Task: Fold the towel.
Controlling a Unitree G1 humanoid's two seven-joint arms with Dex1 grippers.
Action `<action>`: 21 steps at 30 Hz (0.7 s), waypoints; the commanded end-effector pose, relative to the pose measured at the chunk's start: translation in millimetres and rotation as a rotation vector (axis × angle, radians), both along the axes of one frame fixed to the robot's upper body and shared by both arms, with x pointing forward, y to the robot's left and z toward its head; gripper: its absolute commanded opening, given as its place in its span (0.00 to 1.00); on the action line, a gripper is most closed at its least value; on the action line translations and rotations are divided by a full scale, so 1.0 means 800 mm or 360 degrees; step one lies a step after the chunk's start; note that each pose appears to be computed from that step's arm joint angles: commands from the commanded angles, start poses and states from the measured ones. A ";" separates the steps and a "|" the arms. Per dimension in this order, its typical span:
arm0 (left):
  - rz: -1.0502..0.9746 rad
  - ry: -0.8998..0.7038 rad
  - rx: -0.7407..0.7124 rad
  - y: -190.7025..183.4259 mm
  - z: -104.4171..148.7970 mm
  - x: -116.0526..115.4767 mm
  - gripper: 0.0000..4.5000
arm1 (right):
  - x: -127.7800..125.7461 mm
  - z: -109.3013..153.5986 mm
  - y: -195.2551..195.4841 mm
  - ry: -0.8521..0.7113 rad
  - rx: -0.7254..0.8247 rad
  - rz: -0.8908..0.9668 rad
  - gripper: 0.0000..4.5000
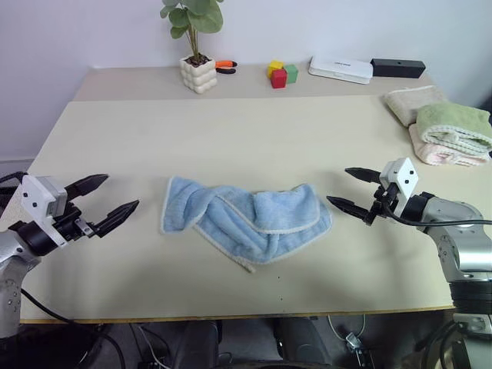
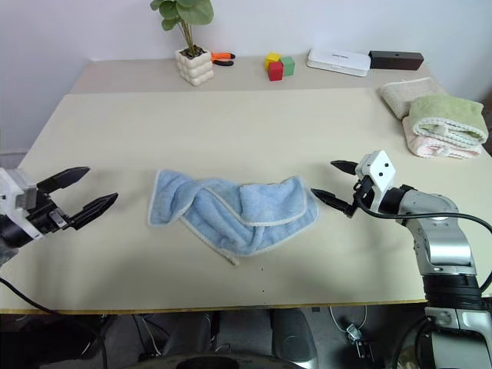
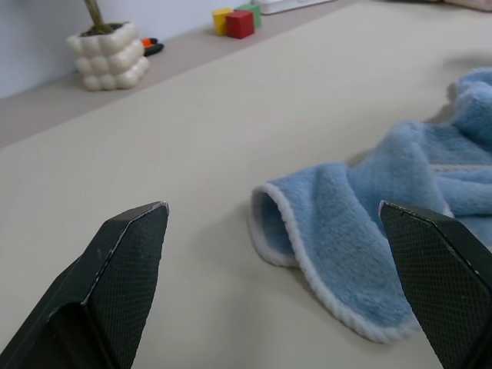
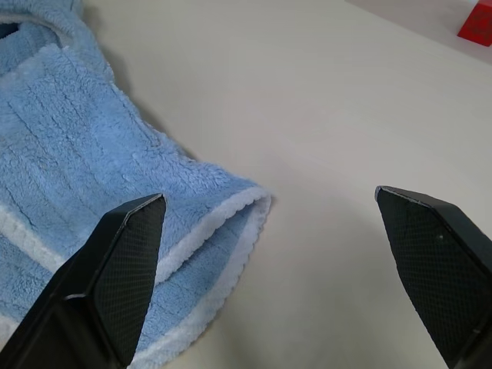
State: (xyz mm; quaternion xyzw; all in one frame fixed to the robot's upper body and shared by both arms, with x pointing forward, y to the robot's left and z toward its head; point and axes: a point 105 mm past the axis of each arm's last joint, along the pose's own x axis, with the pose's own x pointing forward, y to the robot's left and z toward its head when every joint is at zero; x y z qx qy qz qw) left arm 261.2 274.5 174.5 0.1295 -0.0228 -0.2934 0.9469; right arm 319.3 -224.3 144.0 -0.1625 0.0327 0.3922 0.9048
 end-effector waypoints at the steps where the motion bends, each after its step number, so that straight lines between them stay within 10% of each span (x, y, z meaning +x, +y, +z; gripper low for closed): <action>1: -0.0021 -0.0051 0.0012 -0.007 0.005 0.005 1.00 | -0.001 0.016 -0.002 -0.0082 -0.0014 -0.0005 0.99; 21: -0.0472 0.0054 0.0049 -0.061 0.008 0.026 1.00 | -0.003 0.018 0.025 -0.0177 0.0073 -0.0109 0.99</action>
